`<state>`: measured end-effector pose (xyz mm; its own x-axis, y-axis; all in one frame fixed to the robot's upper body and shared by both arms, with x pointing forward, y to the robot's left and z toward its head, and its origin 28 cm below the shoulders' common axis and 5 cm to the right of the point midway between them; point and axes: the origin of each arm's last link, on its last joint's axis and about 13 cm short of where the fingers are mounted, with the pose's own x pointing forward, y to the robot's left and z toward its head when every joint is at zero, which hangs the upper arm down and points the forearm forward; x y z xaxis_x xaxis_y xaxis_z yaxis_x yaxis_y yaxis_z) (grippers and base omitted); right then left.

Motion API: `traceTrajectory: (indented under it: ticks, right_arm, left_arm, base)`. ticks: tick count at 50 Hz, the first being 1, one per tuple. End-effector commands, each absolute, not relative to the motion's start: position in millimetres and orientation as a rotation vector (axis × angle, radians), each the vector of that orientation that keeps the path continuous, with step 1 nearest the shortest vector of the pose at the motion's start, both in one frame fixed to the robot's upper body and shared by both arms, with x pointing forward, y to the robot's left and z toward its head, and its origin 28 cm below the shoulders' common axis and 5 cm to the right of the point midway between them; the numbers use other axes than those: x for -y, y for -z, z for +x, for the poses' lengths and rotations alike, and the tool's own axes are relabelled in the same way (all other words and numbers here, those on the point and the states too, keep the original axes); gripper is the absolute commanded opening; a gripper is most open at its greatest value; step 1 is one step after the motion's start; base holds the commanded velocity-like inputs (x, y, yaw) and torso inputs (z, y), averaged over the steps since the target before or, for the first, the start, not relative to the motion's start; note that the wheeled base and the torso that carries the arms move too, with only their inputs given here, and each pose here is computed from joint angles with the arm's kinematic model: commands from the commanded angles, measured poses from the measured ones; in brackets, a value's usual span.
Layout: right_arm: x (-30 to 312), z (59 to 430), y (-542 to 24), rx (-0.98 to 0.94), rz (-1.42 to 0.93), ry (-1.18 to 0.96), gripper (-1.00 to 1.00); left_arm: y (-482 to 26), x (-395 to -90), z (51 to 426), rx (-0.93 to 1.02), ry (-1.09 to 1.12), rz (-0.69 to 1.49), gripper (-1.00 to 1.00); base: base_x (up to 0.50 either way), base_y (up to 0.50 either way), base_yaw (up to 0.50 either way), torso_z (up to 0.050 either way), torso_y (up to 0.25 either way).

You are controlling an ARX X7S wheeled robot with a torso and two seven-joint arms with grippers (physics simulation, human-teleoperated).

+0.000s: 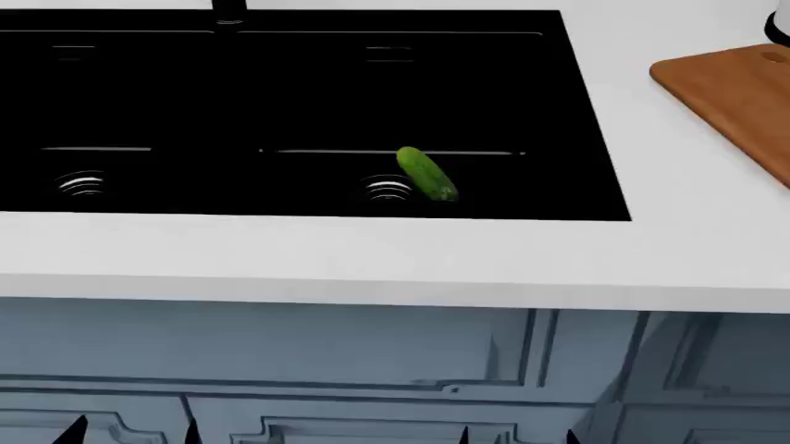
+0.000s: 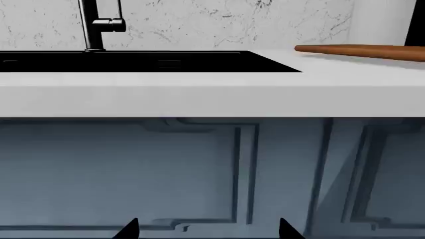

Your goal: Pick the vegetables from the sink and place them on the cutting board.

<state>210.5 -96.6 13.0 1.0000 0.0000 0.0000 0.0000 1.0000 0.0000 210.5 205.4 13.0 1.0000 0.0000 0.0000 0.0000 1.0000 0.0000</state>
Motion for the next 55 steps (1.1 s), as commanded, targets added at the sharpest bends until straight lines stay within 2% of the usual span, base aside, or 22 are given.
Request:
traceTrajectory:
  ticks: [1, 11, 51, 53, 55]
  right_arm:
    - [96.3, 210.5, -13.1, 0.000, 0.000, 0.000, 1.00]
    - [99.2, 215.6, -9.1, -0.036, -0.003, 0.021, 1.00]
    - [97.2, 213.4, -12.8, 0.006, 0.060, -0.013, 1.00]
    - [99.3, 211.9, -22.8, -0.042, 0.027, 0.033, 1.00]
    - [102.9, 212.2, -53.0, 0.004, -0.014, -0.001, 1.00]
  left_arm:
    - [-13.4, -205.4, 210.7, 0.000, 0.000, 0.000, 1.00]
    - [-15.1, -201.1, 210.0, 0.021, 0.046, 0.003, 1.00]
    - [-10.6, -201.4, 207.2, 0.069, 0.028, 0.045, 1.00]
    - [-14.6, -204.2, 206.3, 0.101, 0.011, 0.085, 1.00]
    - [-28.9, -210.5, 214.7, 0.125, -0.047, 0.035, 1.00]
  base:
    - [0.00, 0.00, 0.00, 0.000, 0.000]
    - [0.00, 0.00, 0.00, 0.000, 0.000]
    - [0.00, 0.50, 0.00, 0.000, 0.000]
    - [0.00, 0.00, 0.00, 0.000, 0.000]
    - [0.00, 0.00, 0.00, 0.028, 0.000]
